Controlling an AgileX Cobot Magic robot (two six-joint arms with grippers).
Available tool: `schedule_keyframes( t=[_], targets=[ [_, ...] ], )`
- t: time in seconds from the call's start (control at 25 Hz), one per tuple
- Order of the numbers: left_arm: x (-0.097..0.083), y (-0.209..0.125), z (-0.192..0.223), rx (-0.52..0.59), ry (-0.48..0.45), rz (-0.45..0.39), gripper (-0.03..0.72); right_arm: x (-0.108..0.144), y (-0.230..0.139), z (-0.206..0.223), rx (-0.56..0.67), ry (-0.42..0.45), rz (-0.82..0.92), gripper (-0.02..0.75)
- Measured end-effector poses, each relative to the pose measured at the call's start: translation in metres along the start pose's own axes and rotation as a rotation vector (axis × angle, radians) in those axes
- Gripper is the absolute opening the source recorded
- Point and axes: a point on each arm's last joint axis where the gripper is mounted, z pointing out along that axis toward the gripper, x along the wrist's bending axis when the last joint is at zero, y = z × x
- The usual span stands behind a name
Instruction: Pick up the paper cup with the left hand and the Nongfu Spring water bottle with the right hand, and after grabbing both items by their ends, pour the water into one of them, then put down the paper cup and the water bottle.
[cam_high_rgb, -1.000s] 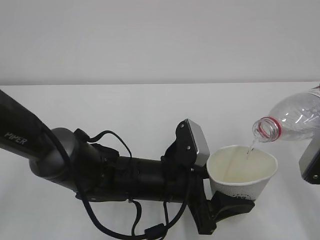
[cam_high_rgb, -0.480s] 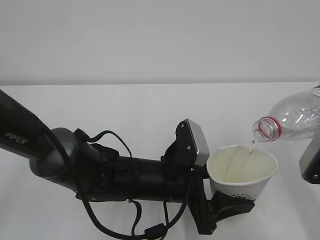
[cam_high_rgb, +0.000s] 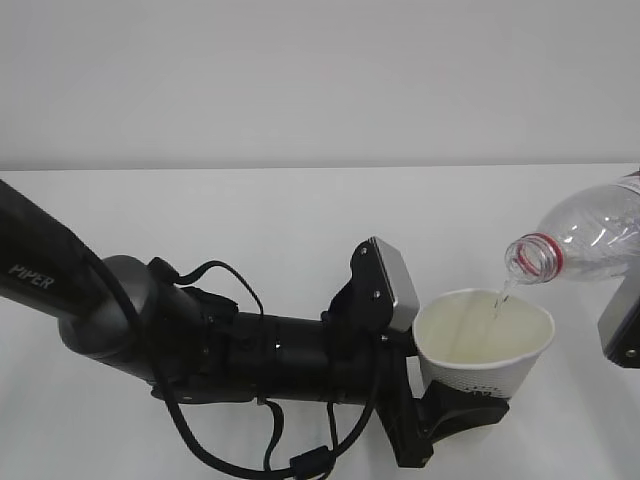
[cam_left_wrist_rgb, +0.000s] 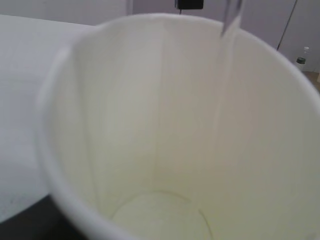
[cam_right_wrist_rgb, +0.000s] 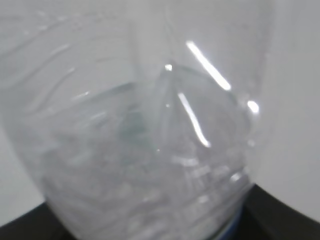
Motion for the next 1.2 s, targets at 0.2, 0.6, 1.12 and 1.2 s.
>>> schedule_keyframes(
  t=[0.2, 0.6, 1.12, 1.2],
  targets=[
    [0.0, 0.0, 0.0, 0.0, 0.0, 0.0, 0.531, 0.0, 0.0, 0.0, 0.0, 0.0, 0.0, 0.441],
    [0.0, 0.0, 0.0, 0.0, 0.0, 0.0, 0.531, 0.0, 0.0, 0.0, 0.0, 0.0, -0.008, 0.441],
    [0.0, 0.0, 0.0, 0.0, 0.0, 0.0, 0.531, 0.0, 0.0, 0.0, 0.0, 0.0, -0.009, 0.441],
    [0.0, 0.0, 0.0, 0.0, 0.0, 0.0, 0.531, 0.0, 0.0, 0.0, 0.0, 0.0, -0.009, 0.441]
  ],
)
